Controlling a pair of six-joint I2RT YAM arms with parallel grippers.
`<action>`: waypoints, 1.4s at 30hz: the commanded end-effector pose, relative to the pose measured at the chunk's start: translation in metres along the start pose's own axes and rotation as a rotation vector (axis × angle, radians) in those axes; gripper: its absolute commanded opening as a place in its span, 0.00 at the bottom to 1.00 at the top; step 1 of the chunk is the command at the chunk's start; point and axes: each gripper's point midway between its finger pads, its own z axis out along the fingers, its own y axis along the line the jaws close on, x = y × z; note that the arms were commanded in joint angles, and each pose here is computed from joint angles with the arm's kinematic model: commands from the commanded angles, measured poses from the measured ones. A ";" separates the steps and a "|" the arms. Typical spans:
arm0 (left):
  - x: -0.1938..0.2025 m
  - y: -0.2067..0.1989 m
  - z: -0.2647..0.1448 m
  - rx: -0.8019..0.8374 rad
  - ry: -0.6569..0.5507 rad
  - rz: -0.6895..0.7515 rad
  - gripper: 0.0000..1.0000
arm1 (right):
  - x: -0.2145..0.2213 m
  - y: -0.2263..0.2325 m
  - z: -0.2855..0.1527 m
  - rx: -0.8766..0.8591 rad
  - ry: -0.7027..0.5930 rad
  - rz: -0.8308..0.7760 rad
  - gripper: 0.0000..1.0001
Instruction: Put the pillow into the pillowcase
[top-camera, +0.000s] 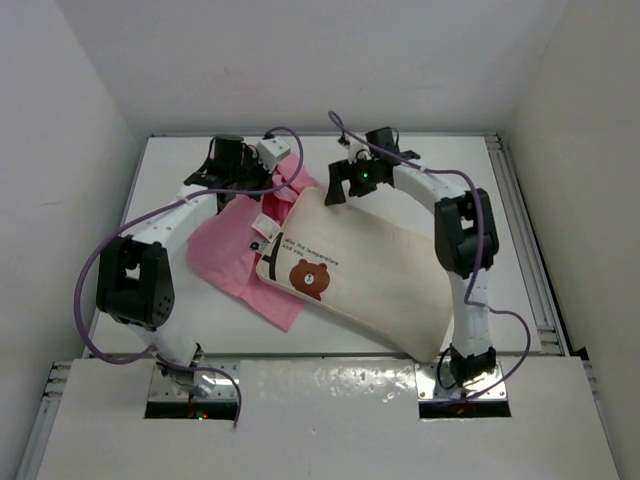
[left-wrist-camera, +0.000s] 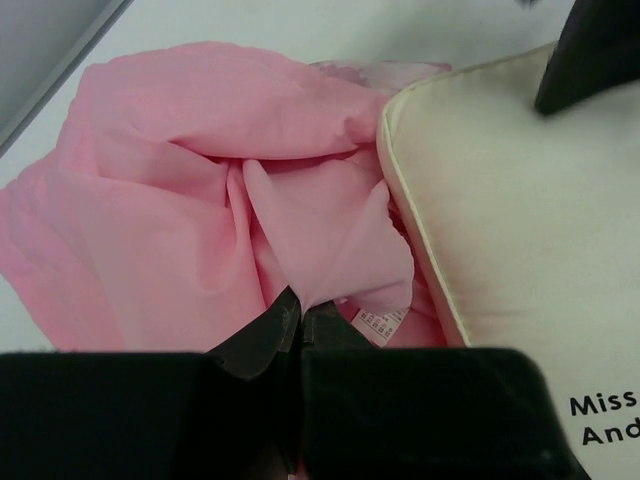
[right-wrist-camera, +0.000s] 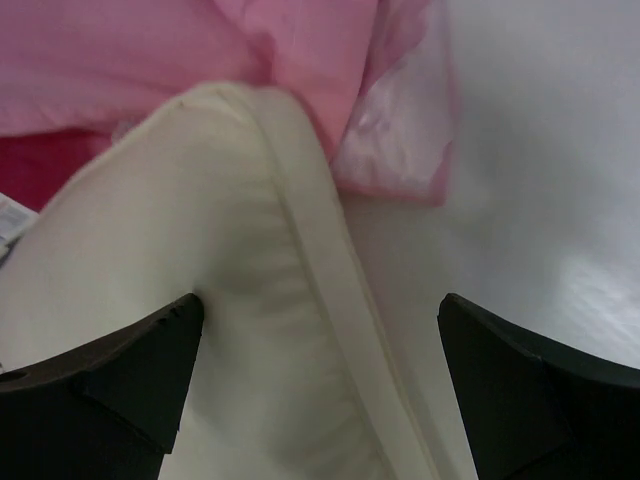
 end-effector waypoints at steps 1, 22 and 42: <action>-0.021 0.001 -0.003 -0.013 -0.064 0.023 0.00 | 0.003 0.044 0.005 -0.220 0.029 0.005 0.99; -0.040 -0.018 -0.008 0.090 -0.089 0.073 0.00 | 0.059 0.169 -0.032 -0.440 0.192 -0.255 0.00; -0.007 -0.108 -0.059 0.521 -0.064 0.210 0.17 | -0.047 0.010 -0.001 0.062 -0.322 0.452 0.07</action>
